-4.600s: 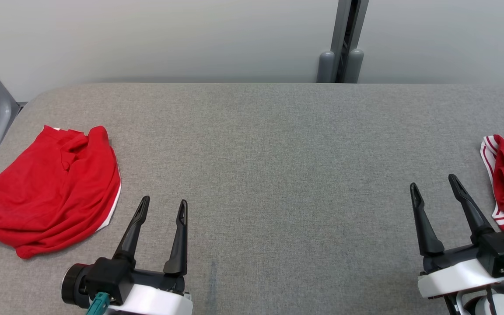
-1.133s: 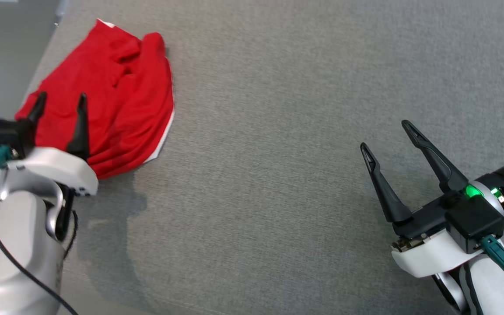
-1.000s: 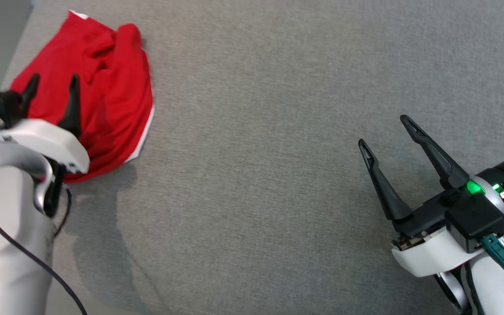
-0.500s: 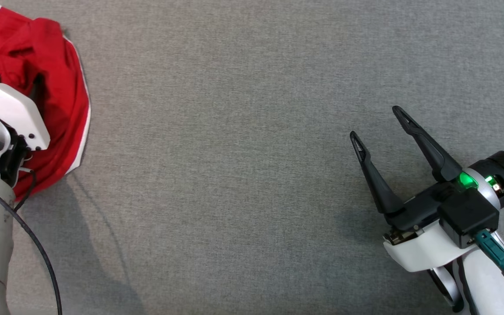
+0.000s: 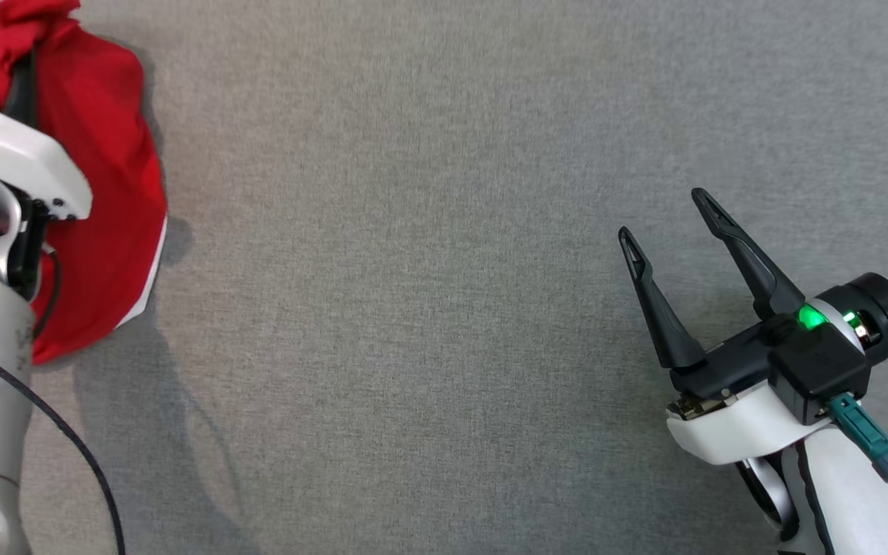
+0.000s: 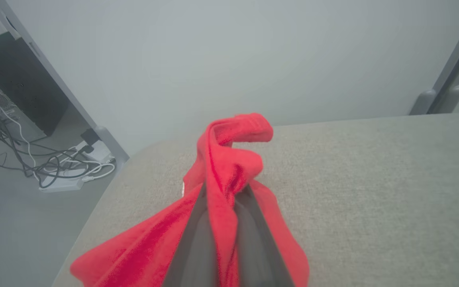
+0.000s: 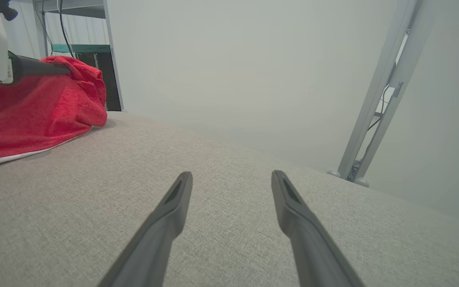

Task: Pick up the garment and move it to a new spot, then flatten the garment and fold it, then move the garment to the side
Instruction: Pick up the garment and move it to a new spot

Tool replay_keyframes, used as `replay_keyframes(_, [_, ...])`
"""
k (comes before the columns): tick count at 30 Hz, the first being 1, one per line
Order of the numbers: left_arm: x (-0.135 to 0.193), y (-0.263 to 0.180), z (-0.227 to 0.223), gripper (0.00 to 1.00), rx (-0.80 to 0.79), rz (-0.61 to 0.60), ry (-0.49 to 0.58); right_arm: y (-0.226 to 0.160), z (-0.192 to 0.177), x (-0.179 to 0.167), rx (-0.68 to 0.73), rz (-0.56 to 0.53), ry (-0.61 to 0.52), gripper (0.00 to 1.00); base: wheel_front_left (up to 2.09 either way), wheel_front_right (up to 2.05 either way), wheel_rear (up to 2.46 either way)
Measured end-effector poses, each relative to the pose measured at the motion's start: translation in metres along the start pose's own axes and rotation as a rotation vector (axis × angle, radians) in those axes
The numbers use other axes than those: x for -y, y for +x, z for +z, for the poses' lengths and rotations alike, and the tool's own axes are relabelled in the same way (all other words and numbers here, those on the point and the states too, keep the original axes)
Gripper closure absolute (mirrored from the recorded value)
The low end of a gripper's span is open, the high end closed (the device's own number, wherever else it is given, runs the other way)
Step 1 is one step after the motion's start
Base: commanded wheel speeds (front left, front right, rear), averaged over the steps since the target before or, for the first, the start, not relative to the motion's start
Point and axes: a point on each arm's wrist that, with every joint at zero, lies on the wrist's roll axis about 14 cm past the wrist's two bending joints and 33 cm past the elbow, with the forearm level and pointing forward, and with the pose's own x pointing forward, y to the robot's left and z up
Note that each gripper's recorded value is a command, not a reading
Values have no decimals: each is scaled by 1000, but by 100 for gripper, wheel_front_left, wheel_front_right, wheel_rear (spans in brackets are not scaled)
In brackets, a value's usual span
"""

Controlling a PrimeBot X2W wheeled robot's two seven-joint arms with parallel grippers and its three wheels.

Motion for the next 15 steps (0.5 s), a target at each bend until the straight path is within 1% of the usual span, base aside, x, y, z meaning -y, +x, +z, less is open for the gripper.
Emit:
replay_keyframes(3, [20, -8, 44, 100, 153, -48, -26, -4, 14, 2, 24, -21, -8, 0, 0, 0, 0])
replay_keyframes(7, [54, -30, 99, 100, 325, -135, -98, -14, 37, 3, 59, -43, -29, 0, 0, 0, 0])
replay_keyframes(12, [110, -75, 160, 100, 483, -304, -179, -28, 70, 4, 119, -80, -59, 0, 0, 0, 0])
replay_keyframes(15, [150, -107, 191, 100, 556, -428, -228, -38, 88, 13, 152, -118, -86, 0, 0, 0, 0])
